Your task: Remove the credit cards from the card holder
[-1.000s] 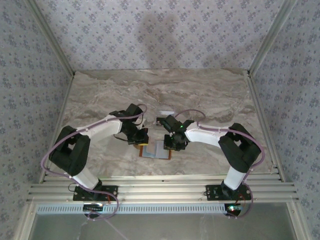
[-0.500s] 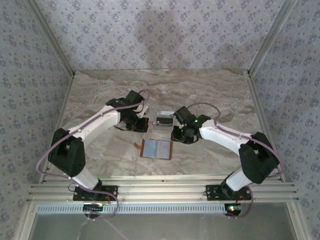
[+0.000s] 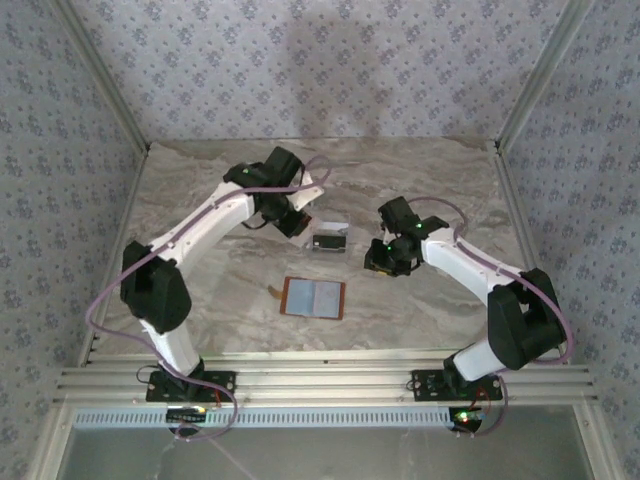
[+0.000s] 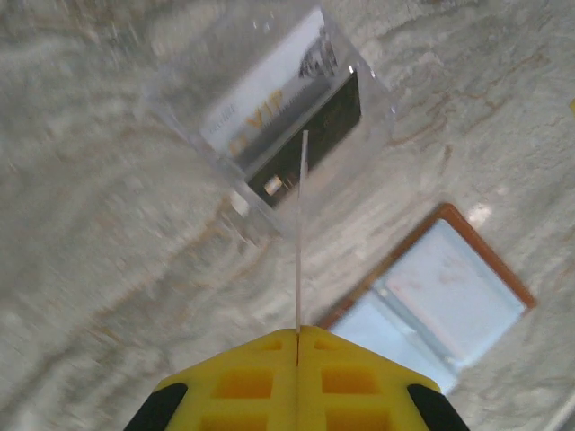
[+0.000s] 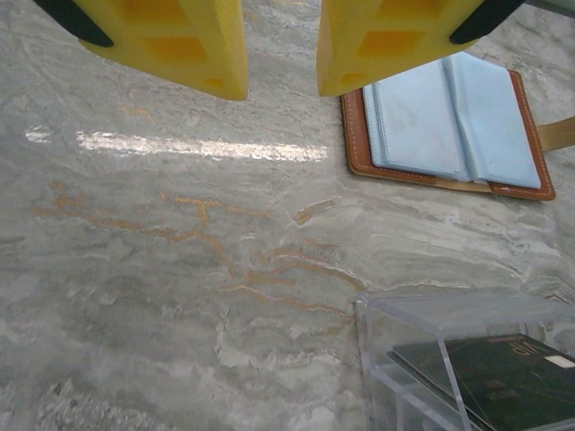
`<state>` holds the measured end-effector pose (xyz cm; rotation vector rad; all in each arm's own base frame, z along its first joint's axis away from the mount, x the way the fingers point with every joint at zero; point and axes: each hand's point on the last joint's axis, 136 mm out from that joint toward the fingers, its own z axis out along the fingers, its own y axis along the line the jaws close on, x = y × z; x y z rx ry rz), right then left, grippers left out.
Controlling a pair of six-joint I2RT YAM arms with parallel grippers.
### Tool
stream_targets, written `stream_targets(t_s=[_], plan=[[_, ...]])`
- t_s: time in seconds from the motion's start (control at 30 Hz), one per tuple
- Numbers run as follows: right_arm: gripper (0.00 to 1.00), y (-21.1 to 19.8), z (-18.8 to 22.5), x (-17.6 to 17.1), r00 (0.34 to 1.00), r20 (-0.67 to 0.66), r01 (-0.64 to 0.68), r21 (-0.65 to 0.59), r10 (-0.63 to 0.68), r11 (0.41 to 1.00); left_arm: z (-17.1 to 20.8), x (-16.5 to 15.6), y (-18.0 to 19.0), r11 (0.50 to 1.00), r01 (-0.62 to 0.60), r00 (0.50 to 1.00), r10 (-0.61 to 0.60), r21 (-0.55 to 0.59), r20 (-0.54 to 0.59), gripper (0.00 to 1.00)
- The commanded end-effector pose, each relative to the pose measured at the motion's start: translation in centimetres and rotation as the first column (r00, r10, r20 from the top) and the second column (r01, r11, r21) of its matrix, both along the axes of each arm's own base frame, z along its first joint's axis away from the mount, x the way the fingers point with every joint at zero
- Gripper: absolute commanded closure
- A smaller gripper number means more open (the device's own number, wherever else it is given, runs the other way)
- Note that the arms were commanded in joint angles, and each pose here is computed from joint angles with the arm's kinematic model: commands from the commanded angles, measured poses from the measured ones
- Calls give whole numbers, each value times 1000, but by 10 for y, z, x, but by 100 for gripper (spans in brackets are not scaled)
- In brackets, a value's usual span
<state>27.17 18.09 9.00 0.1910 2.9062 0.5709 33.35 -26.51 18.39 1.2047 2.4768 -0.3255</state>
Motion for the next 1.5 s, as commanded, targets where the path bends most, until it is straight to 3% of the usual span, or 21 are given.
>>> stream_targets(t_s=[0.0,0.13,0.3,0.6,0.77,1.0,1.47], plan=[[72,-2,15,-1,999,12,-36,23,36,999,-1,2,3,977,188,981,-191,103,19,100],[72,-6,18,-1,1000,18,-22,35,22,999,1,4,-14,919,378,923,-384,111,33,100],[72,-15,21,0,999,32,11,49,-13,999,-3,20,-25,843,506,852,-522,181,48,100],[72,-29,19,-1,998,32,54,55,-56,997,-8,65,-41,754,586,766,-635,297,103,100],[72,-32,17,-2,997,27,64,57,-66,996,-8,72,-55,723,614,730,-673,316,121,100],[72,-37,17,0,997,26,76,61,-78,995,-23,73,-64,696,636,709,-697,333,105,100],[72,-43,14,-4,996,19,91,65,-92,994,-70,80,-54,658,635,721,-693,405,-5,100]])
